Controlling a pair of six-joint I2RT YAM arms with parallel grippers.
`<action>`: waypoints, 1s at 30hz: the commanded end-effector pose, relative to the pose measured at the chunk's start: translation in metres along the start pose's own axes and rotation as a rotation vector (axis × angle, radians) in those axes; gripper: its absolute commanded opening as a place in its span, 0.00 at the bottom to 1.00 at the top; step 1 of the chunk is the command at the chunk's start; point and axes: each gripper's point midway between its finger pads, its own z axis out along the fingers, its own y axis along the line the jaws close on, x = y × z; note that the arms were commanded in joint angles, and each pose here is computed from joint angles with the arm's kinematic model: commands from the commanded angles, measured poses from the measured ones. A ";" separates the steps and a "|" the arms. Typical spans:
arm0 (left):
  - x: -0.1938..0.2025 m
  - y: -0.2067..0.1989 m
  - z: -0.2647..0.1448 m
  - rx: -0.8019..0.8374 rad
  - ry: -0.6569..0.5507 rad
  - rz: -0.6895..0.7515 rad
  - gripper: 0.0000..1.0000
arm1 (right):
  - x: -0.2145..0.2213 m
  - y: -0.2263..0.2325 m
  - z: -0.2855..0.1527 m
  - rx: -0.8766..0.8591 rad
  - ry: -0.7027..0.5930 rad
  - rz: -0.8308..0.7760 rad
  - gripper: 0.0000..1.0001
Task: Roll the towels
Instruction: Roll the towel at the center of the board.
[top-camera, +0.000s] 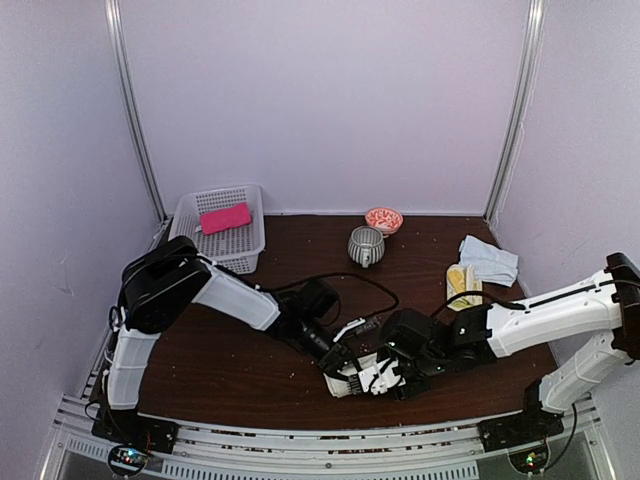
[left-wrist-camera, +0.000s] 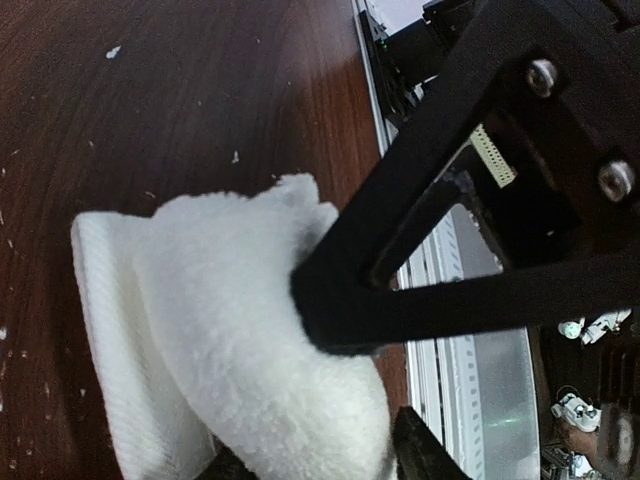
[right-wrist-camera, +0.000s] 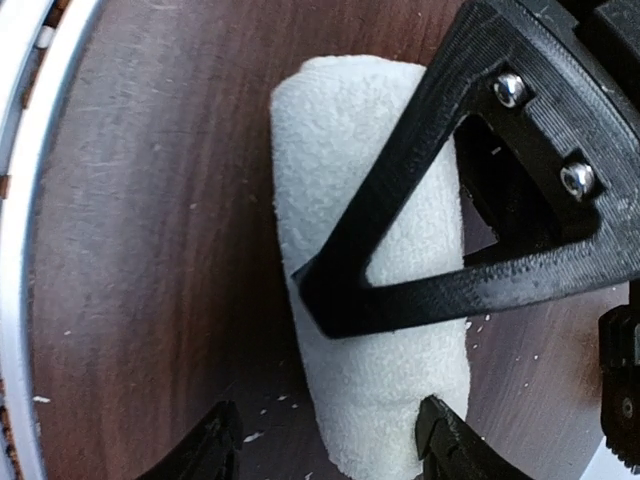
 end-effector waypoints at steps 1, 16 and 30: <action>0.074 0.043 0.010 -0.137 0.159 -0.215 0.40 | -0.001 -0.020 0.017 0.132 0.028 0.006 0.59; 0.037 0.043 -0.047 -0.432 0.090 -0.095 0.52 | 0.024 0.031 0.042 -0.132 0.148 -0.097 0.21; -0.008 0.000 -0.161 -0.902 -0.237 0.111 0.54 | 0.004 0.034 0.046 -0.355 0.150 0.069 0.20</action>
